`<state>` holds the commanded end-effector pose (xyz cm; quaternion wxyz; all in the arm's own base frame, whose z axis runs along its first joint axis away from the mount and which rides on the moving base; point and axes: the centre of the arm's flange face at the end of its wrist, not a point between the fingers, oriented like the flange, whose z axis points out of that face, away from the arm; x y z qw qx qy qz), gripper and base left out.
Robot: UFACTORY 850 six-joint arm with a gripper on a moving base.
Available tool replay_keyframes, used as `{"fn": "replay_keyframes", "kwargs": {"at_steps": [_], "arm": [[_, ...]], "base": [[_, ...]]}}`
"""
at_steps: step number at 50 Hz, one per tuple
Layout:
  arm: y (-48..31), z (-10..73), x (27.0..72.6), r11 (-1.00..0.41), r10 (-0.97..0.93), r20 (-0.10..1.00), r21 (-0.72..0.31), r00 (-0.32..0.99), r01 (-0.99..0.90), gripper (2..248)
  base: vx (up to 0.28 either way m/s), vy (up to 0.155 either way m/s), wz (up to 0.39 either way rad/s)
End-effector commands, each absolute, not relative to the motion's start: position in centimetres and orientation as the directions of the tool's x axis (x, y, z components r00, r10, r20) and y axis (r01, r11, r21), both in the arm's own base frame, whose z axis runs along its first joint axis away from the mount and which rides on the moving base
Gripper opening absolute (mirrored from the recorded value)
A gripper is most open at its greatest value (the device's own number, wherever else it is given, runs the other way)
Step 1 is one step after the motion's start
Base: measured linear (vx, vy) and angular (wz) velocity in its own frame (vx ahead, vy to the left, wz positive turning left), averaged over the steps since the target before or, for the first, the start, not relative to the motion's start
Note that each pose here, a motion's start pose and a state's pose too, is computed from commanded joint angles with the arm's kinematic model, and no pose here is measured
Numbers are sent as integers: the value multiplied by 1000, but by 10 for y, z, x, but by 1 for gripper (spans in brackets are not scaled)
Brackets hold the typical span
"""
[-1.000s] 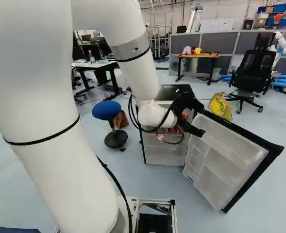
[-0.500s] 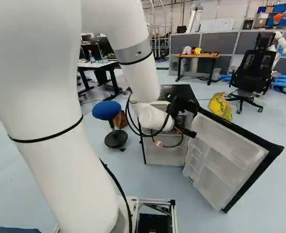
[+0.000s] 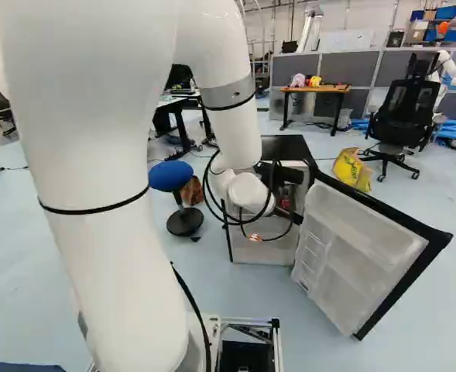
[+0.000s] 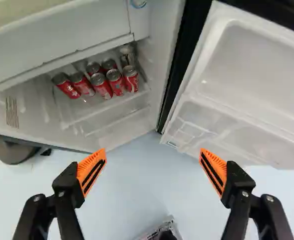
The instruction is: Grab a drink from the fridge
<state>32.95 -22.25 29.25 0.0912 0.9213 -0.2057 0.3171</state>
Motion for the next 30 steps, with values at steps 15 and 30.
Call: {"fn": "replay_keyframes", "kwargs": {"at_steps": [15,30], "arm": [[-224,274,335,-919,-295,589,41,753,-392,247],[-228,256,341,-920,-306,562,34,769,-391,247]], "base": [[0,0,0],[0,0,0]]}}
